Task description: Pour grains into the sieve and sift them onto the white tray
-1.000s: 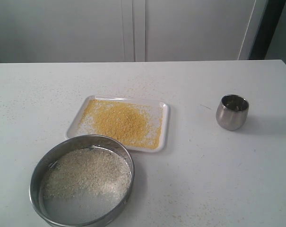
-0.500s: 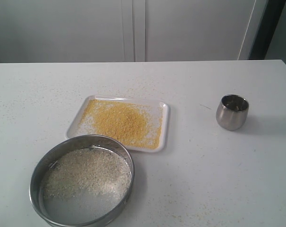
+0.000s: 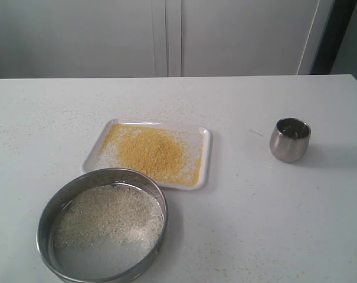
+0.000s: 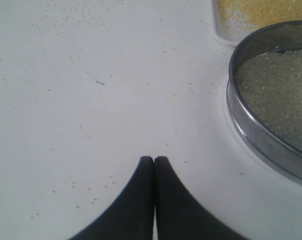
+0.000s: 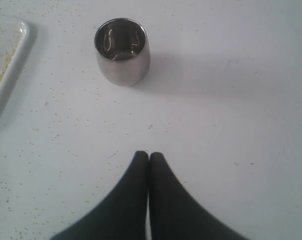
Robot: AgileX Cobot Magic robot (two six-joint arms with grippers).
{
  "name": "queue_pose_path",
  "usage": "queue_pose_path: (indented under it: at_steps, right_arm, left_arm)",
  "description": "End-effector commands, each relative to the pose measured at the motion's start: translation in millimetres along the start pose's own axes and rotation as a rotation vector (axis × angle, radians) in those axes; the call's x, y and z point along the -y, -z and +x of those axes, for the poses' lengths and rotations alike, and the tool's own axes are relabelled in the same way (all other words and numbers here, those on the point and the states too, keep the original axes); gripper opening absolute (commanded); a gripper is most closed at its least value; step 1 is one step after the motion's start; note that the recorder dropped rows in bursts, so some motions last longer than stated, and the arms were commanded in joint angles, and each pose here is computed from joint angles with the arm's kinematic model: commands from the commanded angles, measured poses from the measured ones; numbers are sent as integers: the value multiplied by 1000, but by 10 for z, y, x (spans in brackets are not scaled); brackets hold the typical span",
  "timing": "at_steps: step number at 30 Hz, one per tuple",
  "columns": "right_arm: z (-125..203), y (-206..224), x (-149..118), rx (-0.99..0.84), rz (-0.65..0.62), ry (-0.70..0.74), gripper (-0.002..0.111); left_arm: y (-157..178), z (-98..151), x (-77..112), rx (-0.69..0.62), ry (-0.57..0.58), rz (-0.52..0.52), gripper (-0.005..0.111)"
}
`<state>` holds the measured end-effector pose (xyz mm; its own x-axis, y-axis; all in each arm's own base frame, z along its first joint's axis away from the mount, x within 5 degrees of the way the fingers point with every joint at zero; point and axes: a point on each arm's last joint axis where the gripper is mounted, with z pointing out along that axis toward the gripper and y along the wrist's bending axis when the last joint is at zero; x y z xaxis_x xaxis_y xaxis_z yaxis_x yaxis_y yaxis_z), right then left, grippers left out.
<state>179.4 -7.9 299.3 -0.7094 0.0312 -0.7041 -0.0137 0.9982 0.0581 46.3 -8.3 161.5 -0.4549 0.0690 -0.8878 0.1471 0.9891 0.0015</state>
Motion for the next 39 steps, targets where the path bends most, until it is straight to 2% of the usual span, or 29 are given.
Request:
queue_pose_path:
  at_steps: [1,39]
  right_arm:
    - [-1,4,6,14,2,-8,0]
    - [-7,8,-60,23,-24,13,0]
  left_arm:
    - [-25,33,4,8,6,3,0]
    - [-25,33,4,8,-7,3,0]
